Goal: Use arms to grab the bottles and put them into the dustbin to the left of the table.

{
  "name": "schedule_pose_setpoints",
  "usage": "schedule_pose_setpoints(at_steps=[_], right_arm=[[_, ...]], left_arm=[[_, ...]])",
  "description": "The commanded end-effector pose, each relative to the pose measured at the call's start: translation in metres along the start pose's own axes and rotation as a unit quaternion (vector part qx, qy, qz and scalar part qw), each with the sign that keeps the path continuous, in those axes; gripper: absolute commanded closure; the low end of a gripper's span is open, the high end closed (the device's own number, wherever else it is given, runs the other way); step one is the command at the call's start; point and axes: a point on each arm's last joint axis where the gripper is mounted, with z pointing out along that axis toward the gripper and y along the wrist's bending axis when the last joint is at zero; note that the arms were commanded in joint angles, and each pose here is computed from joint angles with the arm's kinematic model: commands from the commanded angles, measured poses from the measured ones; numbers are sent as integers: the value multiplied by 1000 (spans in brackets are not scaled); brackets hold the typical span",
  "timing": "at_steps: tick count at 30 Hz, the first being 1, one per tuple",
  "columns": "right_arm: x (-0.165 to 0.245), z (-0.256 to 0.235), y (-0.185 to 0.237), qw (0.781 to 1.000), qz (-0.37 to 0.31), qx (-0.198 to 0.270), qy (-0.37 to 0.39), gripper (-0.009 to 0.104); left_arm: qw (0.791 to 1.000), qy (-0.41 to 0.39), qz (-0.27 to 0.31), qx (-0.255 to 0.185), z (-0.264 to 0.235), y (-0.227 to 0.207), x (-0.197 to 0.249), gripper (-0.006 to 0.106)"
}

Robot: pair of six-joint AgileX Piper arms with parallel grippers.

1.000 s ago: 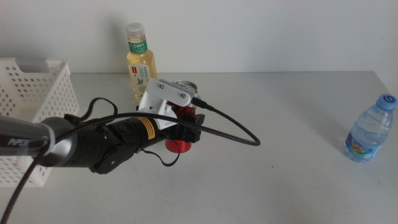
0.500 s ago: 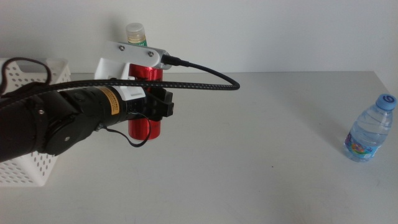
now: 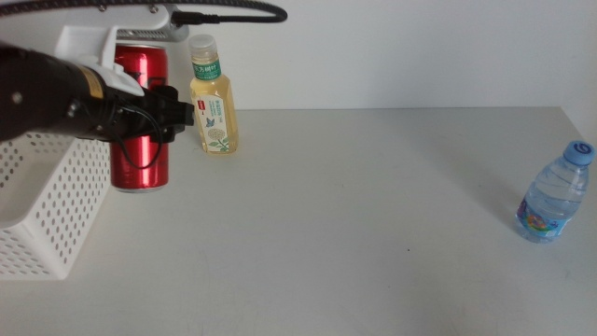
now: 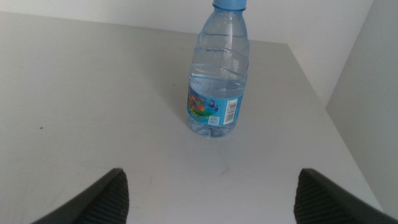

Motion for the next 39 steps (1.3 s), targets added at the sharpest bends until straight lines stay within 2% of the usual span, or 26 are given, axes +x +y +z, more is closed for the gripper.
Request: schedule_pose_setpoints(at_steps=[1,6,15,21,29,34,39], right_arm=[[-10,-3,-2,999,-6,13,-51,27],[-10,-3,-2,999,-6,13,-51,27],[-10,-3,-2,999,-6,13,-51,27],[-10,-3,-2,999,-6,13,-51,27],[-10,-3,-2,999,-6,13,-51,27],[-10,-3,-2,999,-6,13,-51,27],[-10,-3,-2,999,-6,13,-51,27]], left_arm=[[999,-40,15,18,-33,3,-30,102],[999,0,-24,21,-53,39,-47,102],[991,92,-94,-39,-49,118,-69,102],[983,158,-79,-40,-20,149,-80,102],[977,188,-79,-68,22,185,-83,102],[967,228,-62,-99,48,201,-72,102],[955,271,-56,-106,75,212,-56,102]])
